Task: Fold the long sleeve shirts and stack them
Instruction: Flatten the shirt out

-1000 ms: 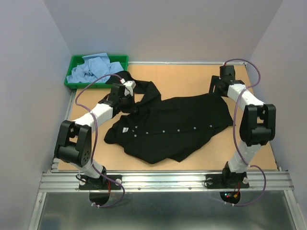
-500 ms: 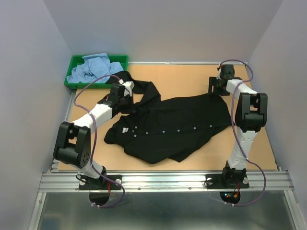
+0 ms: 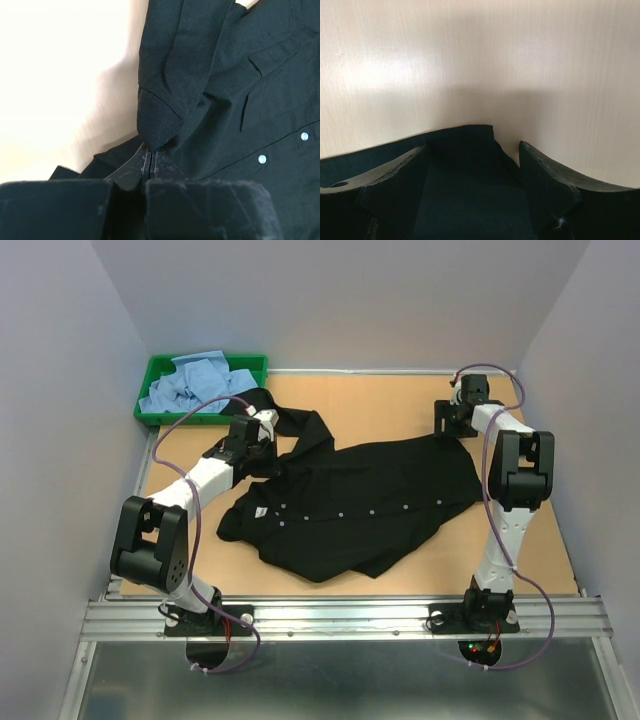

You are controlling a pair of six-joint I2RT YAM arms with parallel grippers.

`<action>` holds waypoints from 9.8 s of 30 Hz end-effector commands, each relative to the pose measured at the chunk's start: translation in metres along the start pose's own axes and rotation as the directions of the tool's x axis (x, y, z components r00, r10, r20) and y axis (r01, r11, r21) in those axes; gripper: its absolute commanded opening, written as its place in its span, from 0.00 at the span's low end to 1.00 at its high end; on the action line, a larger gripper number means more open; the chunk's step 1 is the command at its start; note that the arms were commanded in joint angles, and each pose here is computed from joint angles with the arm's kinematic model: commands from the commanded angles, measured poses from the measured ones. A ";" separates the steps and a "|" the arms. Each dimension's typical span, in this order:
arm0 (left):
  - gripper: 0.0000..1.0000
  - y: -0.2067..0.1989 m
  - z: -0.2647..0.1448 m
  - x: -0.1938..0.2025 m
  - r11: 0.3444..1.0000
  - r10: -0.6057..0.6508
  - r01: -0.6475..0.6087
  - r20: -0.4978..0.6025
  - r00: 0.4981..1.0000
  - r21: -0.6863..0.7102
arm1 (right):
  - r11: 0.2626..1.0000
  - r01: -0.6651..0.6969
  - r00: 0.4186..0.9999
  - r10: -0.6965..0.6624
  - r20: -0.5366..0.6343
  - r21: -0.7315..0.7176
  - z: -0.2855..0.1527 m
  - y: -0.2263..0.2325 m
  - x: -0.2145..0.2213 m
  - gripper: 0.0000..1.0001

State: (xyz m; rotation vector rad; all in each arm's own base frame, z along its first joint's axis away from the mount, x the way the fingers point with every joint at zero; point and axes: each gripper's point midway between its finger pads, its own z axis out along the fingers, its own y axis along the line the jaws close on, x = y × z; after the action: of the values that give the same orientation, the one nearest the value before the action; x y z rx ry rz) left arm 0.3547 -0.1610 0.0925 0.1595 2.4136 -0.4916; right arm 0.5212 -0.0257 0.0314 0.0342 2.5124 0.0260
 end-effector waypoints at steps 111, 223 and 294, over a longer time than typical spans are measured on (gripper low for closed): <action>0.00 -0.042 -0.196 -0.180 0.976 -0.062 -0.144 0.847 0.528 0.161 | 0.994 0.053 0.581 0.045 0.813 -0.093 -0.305 0.032 -0.056 0.01; 0.80 -0.111 0.112 -0.153 0.965 0.249 -0.201 0.343 0.906 -0.170 | 0.897 -0.337 0.916 0.383 0.120 -0.286 -0.183 0.116 0.092 0.87; 0.00 -0.108 0.062 -0.130 0.998 -0.048 0.057 0.221 0.974 -0.035 | 0.912 -0.285 0.935 0.332 0.123 -0.296 -0.196 0.113 0.123 0.88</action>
State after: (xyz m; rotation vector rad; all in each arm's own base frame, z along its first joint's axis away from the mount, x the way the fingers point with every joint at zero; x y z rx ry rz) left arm 0.4909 -0.2848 0.1620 -0.1109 2.1781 -0.4232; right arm 0.3048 0.0935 0.1207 0.3249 2.2989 0.5198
